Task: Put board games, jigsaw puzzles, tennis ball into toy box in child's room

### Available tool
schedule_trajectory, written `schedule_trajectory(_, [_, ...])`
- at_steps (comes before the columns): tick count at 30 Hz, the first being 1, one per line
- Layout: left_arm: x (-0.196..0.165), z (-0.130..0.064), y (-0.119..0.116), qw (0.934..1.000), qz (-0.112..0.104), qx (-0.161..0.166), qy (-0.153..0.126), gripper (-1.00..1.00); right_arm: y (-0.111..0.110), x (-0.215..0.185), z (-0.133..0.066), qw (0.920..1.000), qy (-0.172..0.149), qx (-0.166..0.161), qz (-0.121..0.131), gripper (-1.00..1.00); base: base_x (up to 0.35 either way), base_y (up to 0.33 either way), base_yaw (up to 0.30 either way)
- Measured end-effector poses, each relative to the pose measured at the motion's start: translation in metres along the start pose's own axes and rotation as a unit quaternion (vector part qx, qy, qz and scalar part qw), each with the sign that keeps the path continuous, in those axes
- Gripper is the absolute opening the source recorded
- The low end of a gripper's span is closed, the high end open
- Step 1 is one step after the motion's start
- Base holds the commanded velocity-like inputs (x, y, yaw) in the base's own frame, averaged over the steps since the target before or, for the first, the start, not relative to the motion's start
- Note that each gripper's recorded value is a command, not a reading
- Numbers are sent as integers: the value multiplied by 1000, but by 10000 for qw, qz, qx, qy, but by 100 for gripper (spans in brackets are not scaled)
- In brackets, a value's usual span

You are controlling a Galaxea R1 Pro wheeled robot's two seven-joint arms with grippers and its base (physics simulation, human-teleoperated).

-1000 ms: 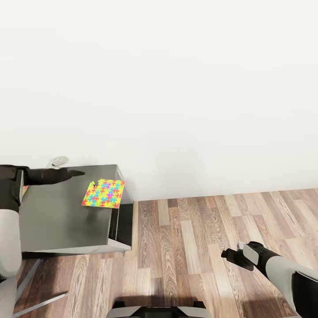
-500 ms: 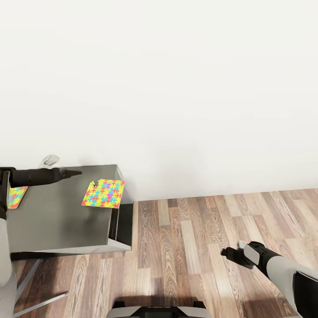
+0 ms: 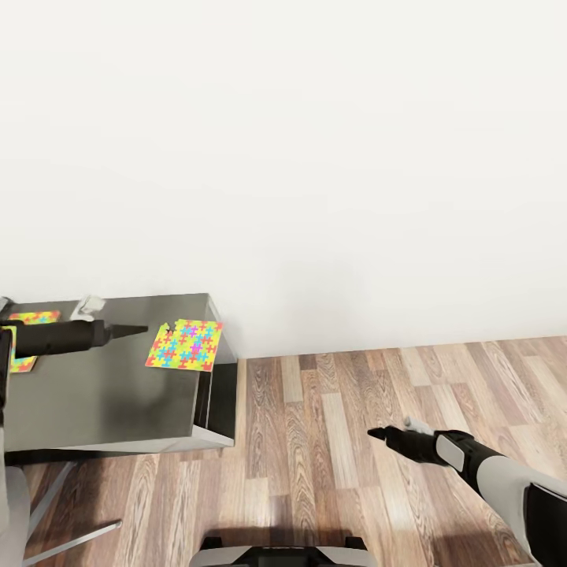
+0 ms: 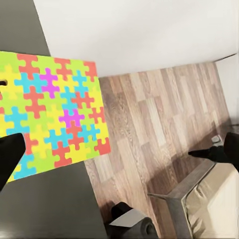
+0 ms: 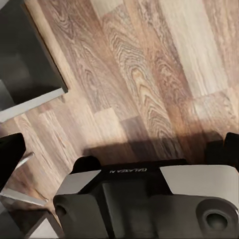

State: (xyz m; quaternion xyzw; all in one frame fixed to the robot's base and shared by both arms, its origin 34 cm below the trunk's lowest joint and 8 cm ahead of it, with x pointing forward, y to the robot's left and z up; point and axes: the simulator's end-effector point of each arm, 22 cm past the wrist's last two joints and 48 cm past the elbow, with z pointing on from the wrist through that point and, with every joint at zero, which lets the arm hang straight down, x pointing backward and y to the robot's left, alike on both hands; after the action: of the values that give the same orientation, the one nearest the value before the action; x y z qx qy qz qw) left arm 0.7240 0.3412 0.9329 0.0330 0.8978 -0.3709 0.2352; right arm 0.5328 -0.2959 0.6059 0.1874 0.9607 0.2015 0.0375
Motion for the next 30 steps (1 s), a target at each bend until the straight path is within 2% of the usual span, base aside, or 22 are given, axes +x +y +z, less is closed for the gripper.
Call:
schedule_trajectory(4, [4, 3, -6, 9999, -49, 149, -43, 100, 19, -4, 0, 9991, -94, -413, -56, 100, 0, 0, 0])
schedule_trajectory(6, [3, 3, -13, 9993, -78, 336, -141, 100, 31, -5, -1, 9976, -132, -675, -76, 100, 0, 0, 0])
schedule_trajectory(11, [10, 3, -21, 9978, -188, 597, -222, 100, 47, -8, -4, 9947, -162, -1014, -96, 100, 0, 0, 0])
schedule_trajectory(21, [35, 9, -24, 9958, -423, 793, -145, 100, 63, -11, -9, 9900, -228, -1391, -75, 100, 0, 0, 0])
schedule_trajectory(30, [51, 14, -29, 9943, -572, 891, -100, 100, 69, -14, -15, 9884, -290, -1487, -77, 100, 0, 0, 0])
